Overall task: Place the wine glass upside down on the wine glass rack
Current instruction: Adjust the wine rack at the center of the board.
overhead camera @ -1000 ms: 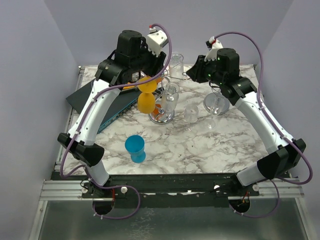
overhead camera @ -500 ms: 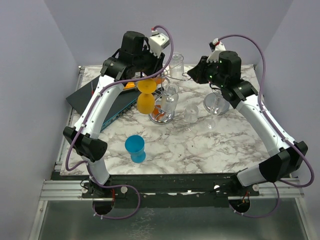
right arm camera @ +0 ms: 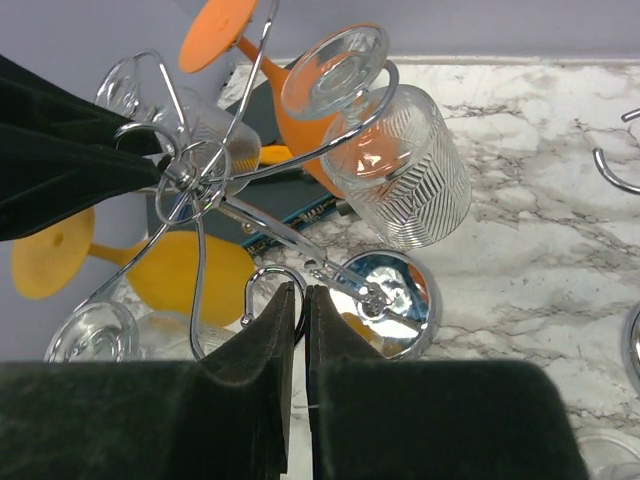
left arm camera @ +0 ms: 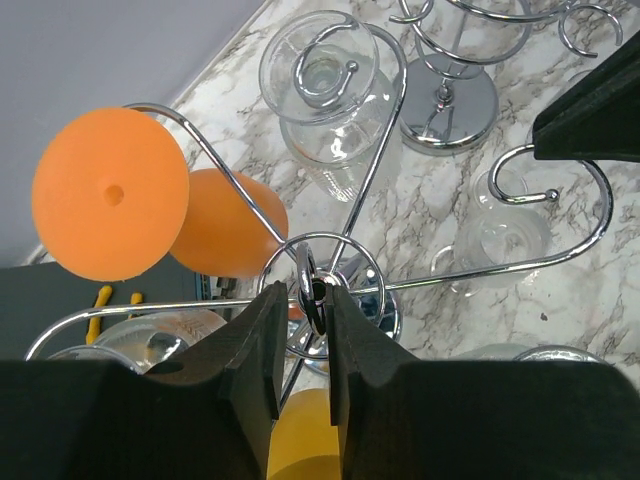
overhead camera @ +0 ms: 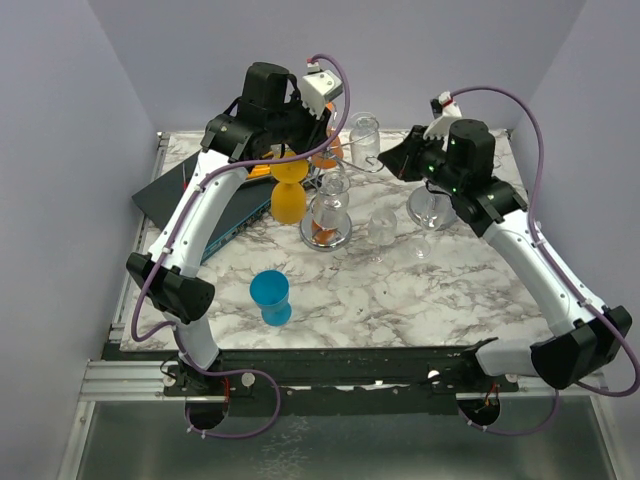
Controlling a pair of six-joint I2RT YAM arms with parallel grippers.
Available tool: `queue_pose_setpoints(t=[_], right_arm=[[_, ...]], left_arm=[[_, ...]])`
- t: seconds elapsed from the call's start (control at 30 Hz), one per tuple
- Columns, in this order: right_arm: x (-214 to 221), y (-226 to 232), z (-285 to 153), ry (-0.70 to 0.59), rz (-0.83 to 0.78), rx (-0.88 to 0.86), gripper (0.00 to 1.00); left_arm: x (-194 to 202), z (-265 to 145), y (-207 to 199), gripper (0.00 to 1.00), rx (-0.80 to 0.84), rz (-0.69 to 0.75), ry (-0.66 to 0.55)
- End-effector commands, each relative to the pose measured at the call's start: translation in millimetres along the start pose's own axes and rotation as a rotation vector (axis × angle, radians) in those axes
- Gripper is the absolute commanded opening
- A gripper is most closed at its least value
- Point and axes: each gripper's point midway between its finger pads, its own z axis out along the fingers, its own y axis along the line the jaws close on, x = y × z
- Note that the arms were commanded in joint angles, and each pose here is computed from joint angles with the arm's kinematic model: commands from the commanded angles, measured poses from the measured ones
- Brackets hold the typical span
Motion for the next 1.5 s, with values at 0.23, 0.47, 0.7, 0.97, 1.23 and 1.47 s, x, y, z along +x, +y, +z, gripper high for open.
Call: queue_pose_setpoints(t=[0.23,0.47,0.7,0.97,1.23,1.47], right_arm=[[42,10,-24,0.106,0.068,-0.065,0.00],[41,12,-31,0.104,0.058,-0.068,0.01],[11,13,-34,0.052,-0.003,-0.033,0.23],[-22,26,-45,0.010,-0.069,-0.043,0.61],[40,103,-48,0.167,-0.202,-0.135,0.72],[155,142,-45,0.369,-0.244,-0.182,0.67]], left_arm=[[-1,3,24,0.25,-0.063,0.060,0.006],[-5,-7,12,0.31,-0.028,0.059,-0.014],[-15,-35,-1,0.60,-0.030,0.056,-0.052],[-45,-78,-3,0.87,-0.098,0.065,-0.141],[-23,-116,2,0.99,-0.212,0.056,-0.107],[32,-140,20,0.99,-0.346,0.092,-0.004]])
